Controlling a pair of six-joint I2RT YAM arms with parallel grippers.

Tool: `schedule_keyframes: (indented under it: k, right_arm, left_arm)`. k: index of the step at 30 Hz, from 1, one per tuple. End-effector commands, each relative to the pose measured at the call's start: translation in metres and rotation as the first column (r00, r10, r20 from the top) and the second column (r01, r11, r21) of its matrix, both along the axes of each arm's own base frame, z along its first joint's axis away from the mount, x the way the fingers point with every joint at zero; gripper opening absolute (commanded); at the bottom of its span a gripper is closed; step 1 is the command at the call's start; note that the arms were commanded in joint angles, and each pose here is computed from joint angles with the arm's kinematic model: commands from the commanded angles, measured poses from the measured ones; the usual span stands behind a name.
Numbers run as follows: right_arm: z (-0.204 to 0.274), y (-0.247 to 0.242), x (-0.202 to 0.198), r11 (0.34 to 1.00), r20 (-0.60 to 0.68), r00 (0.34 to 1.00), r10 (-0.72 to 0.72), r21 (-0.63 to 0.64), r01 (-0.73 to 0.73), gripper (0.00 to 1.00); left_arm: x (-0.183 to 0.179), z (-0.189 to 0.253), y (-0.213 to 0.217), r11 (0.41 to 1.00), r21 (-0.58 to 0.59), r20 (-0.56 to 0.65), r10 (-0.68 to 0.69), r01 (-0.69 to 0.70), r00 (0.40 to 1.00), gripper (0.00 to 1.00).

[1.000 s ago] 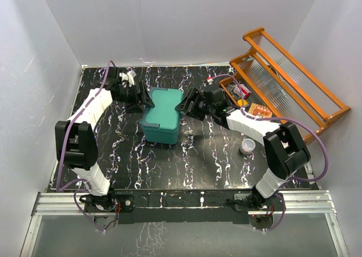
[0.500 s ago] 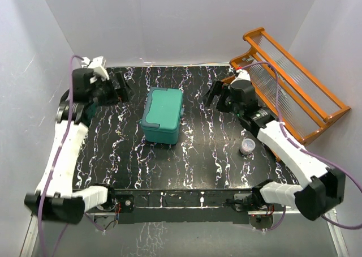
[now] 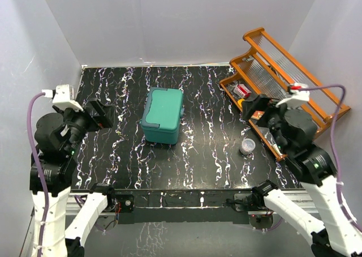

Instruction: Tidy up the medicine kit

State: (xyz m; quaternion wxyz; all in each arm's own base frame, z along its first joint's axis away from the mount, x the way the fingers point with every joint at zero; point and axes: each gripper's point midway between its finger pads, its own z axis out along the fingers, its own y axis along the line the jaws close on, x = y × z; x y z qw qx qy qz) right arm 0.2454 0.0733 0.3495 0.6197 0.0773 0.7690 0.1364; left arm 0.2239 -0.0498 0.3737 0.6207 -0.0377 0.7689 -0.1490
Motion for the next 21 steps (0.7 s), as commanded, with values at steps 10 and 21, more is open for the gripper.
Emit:
schedule_keyframes:
  k: [10,21]
  right_arm:
    - [0.07,-0.045,-0.058,0.995,0.254,0.964,-0.082,0.084,0.063,0.98]
    - [0.078,-0.046,-0.072,0.993,0.307,0.95,-0.059,0.111,0.026,0.98]
  left_arm:
    - [-0.051,0.039,0.019,0.997,-0.009,0.114,0.073,-0.072,0.991,0.99]
    - [-0.065,0.041,0.024,0.996,-0.017,0.152,0.09,-0.088,0.984,0.99]
